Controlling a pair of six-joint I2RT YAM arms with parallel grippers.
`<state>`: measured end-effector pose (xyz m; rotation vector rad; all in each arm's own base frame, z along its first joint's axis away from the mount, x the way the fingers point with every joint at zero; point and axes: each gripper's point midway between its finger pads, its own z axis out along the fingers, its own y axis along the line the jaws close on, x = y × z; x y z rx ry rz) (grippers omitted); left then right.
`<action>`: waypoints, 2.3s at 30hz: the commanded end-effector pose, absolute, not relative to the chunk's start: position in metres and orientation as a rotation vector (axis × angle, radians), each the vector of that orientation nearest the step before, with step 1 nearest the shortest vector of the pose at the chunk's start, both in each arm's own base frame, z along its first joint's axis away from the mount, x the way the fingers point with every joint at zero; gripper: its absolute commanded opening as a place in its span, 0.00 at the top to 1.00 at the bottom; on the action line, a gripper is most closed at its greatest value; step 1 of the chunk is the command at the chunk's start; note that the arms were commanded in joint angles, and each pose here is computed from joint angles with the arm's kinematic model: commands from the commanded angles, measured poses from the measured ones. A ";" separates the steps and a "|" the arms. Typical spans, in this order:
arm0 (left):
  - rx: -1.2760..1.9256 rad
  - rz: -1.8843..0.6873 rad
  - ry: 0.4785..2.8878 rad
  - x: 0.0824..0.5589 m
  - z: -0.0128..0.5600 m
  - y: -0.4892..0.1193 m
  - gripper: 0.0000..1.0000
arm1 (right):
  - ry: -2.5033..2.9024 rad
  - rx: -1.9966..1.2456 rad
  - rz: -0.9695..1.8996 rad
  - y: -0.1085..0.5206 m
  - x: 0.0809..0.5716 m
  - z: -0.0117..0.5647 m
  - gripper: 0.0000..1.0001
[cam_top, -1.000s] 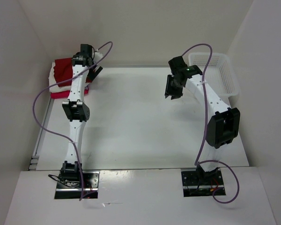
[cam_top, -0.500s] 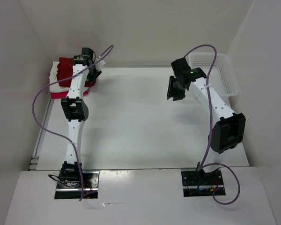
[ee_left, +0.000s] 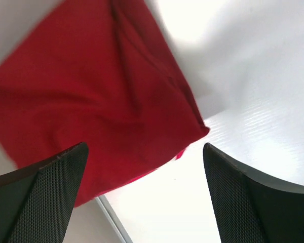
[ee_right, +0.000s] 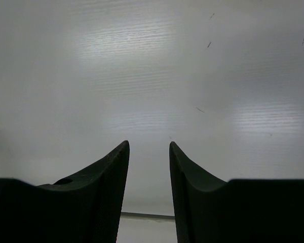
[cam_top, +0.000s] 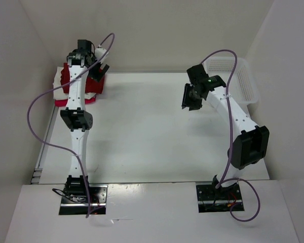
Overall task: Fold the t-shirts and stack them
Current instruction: Put the neatly folded tshirt into the corner of the board with the left arm
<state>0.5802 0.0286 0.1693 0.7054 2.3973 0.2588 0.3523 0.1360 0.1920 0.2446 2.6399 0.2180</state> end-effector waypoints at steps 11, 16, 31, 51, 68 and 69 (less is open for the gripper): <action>0.528 -0.011 2.030 0.513 0.364 0.042 0.00 | 2.480 0.300 0.189 0.112 0.352 0.236 0.56; 0.561 -0.089 1.998 0.475 0.394 0.026 0.00 | 2.454 0.330 0.166 0.099 0.345 0.241 0.44; 0.962 -0.464 2.180 0.343 0.231 -0.088 0.00 | 2.315 0.328 0.261 0.074 0.312 0.259 0.01; 1.312 -0.391 2.205 0.269 0.133 -0.190 0.00 | 2.314 0.386 0.291 0.070 0.301 0.254 0.01; 1.241 -0.305 2.224 0.279 0.133 -0.178 0.00 | 2.305 0.385 0.294 0.071 0.305 0.258 0.01; 1.229 -0.301 2.230 0.280 0.133 -0.175 0.00 | 2.305 0.385 0.294 0.071 0.305 0.258 0.01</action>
